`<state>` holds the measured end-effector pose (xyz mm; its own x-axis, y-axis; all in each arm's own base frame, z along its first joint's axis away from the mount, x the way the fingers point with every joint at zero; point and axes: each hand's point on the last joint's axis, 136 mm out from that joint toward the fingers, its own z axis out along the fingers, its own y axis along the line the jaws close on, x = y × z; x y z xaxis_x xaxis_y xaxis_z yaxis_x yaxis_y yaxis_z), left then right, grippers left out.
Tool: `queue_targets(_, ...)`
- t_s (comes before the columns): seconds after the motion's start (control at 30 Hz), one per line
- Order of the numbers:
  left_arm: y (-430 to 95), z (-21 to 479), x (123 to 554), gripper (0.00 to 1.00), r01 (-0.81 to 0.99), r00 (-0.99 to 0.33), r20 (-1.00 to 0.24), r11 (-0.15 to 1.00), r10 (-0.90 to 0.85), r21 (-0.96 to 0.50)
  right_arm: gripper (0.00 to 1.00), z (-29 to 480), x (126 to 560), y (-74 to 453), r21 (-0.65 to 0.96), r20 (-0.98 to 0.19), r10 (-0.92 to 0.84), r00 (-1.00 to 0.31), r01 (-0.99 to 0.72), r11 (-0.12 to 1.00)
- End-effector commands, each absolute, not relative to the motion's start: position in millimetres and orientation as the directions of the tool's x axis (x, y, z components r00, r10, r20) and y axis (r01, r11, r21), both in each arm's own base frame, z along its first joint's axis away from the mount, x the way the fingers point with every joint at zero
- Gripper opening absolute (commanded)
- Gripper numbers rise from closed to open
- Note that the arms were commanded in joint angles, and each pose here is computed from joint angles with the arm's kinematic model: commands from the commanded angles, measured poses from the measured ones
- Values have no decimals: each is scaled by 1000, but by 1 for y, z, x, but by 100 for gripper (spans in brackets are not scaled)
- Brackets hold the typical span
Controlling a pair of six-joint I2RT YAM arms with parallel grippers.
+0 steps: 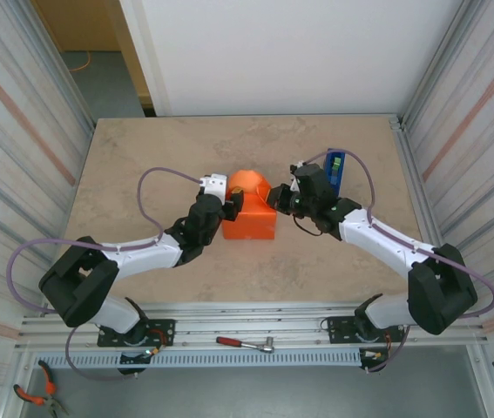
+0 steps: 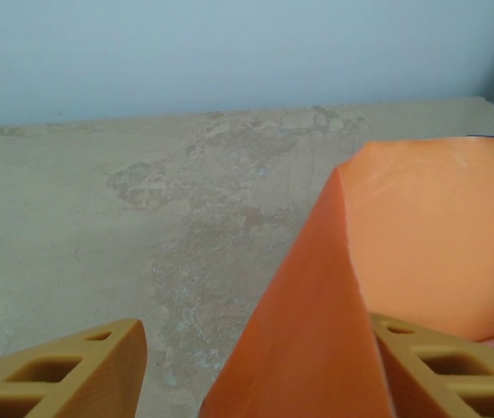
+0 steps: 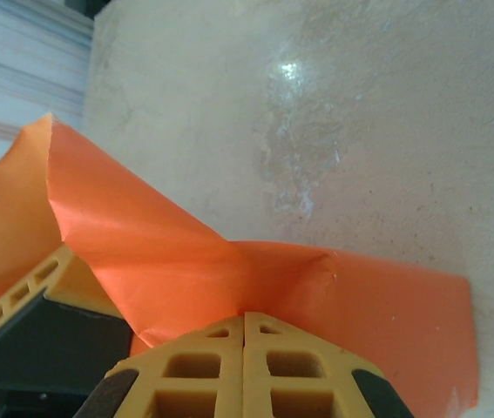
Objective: Wrap the gift box in paper
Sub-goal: Fold the seventh fold of the wrapping paper on the gift box.
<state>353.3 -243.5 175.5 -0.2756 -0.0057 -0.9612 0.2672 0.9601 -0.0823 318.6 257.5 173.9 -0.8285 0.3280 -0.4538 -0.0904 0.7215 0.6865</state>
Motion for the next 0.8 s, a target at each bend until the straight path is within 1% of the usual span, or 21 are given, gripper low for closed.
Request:
queue_targets(0.0,-232,147,346,64,244,-336,-939,970,72,-13,0,150,291,265,635,-406,189,-894,-127,762)
queue_targets(0.07,-231,146,346,64,242,-336,-939,970,73,-11,0,160,293,262,650,-419,204,-885,-135,748)
queue_targets(0.17,-232,146,345,64,243,-338,-938,970,75,-10,0,180,304,251,681,-448,267,-853,-132,720)
queue_targets(0.3,-231,145,345,64,244,-339,-937,970,77,-9,0,200,318,233,727,-456,362,-813,-105,679)
queue_targets(0.53,-232,144,345,64,246,-344,-936,969,74,-14,0,195,335,216,751,-429,443,-787,-39,659)
queue_targets(0.77,-232,145,345,64,246,-342,-937,969,76,-11,0,195,350,231,778,-410,456,-790,-42,627)
